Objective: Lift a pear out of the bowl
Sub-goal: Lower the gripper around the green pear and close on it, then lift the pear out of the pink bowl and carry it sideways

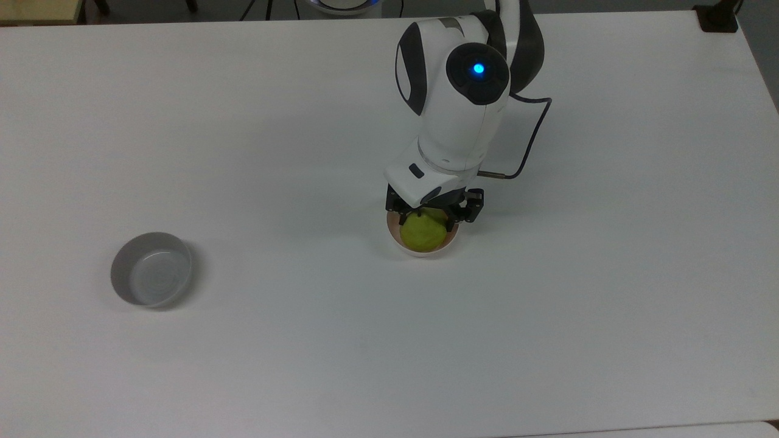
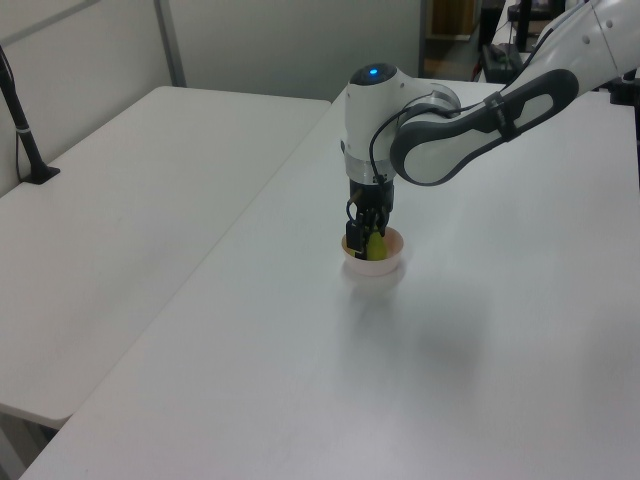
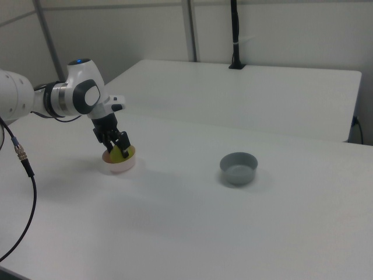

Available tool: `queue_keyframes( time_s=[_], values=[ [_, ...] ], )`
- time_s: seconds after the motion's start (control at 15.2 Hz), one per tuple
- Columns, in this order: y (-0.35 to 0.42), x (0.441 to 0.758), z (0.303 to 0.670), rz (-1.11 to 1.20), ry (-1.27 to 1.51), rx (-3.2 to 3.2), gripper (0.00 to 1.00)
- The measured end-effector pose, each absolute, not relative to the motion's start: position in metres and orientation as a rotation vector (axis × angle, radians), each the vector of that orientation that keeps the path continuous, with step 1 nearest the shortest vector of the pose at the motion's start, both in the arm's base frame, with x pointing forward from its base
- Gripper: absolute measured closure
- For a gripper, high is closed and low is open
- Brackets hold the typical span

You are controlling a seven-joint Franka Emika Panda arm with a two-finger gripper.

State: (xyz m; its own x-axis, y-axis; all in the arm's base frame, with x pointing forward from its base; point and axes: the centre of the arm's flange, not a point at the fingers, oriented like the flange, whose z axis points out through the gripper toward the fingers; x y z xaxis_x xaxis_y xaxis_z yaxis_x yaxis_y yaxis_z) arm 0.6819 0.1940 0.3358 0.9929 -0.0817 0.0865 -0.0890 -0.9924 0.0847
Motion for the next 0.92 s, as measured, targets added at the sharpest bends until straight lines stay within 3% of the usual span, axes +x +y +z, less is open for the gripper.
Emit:
queue_keyframes(
  time_s=[0.33, 0.59, 0.72, 0.92],
  values=[
    [0.193, 0.686, 0.35, 0.167, -0.136, 3.053, 0.25],
    [0.176, 0.687, 0.423, 0.289, -0.181, 3.077, 0.25],
    [0.14, 0.676, 0.468, 0.253, -0.199, 3.084, 0.25],
    [0.078, 0.659, 0.5, 0.128, -0.166, 3.091, 0.25]
  ],
)
